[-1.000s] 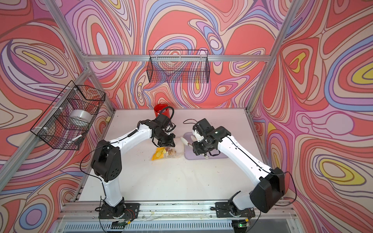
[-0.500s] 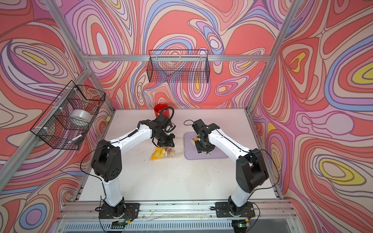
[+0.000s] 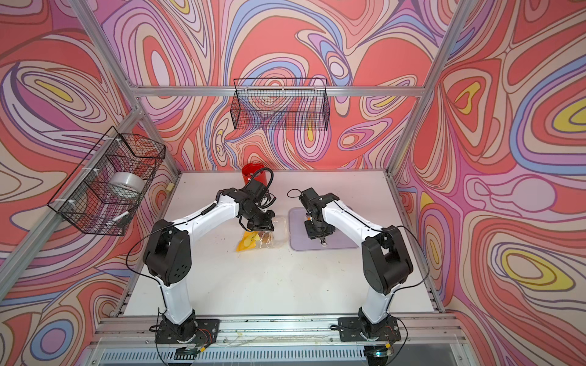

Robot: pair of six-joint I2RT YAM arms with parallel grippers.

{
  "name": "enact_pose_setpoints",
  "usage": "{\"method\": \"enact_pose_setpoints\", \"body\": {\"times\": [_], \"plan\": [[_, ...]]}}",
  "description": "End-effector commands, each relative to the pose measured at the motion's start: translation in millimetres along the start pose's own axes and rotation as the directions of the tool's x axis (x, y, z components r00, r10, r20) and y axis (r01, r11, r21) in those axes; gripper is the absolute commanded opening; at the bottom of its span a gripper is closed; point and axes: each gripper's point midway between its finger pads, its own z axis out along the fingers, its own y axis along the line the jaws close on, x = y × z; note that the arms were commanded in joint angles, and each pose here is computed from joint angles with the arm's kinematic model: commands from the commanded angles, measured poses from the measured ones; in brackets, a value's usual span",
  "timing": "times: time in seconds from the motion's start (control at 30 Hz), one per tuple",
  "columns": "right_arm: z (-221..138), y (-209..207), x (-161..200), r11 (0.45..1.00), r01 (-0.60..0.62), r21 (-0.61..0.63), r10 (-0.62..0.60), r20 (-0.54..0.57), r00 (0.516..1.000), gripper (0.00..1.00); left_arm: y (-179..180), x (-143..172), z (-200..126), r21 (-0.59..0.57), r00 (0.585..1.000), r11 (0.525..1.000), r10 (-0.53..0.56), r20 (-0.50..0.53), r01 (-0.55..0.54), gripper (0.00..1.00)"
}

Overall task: Put the cookies into a resealable bag to prevent moisture
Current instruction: Pick up the cookie from the tray, then place the cookie in the ziploc bag.

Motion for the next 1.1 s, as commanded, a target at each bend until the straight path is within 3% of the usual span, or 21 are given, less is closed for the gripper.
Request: {"method": "enact_pose_setpoints", "body": {"times": [0.0,0.33,0.63,1.07], "plan": [[-29,-4,-1,1.000,-0.006,-0.005,0.006,0.069,0.998,0.41,6,4,6,-0.007,0.999,1.000,-0.009,-0.034,0.009,0.00],[-75,-1,17,0.995,0.037,-0.093,-0.024,0.138,0.990,0.40,0,5,13,0.029,0.999,0.999,-0.012,-0.049,0.014,0.00],[-108,52,31,0.907,0.170,-0.385,-0.091,0.215,0.972,0.40,-12,3,11,0.061,0.999,0.998,0.006,-0.046,-0.003,0.00],[-70,79,34,0.882,0.171,-0.440,-0.124,0.133,0.983,0.40,-26,6,-5,0.122,0.999,0.992,0.032,-0.028,-0.029,0.00]]}}
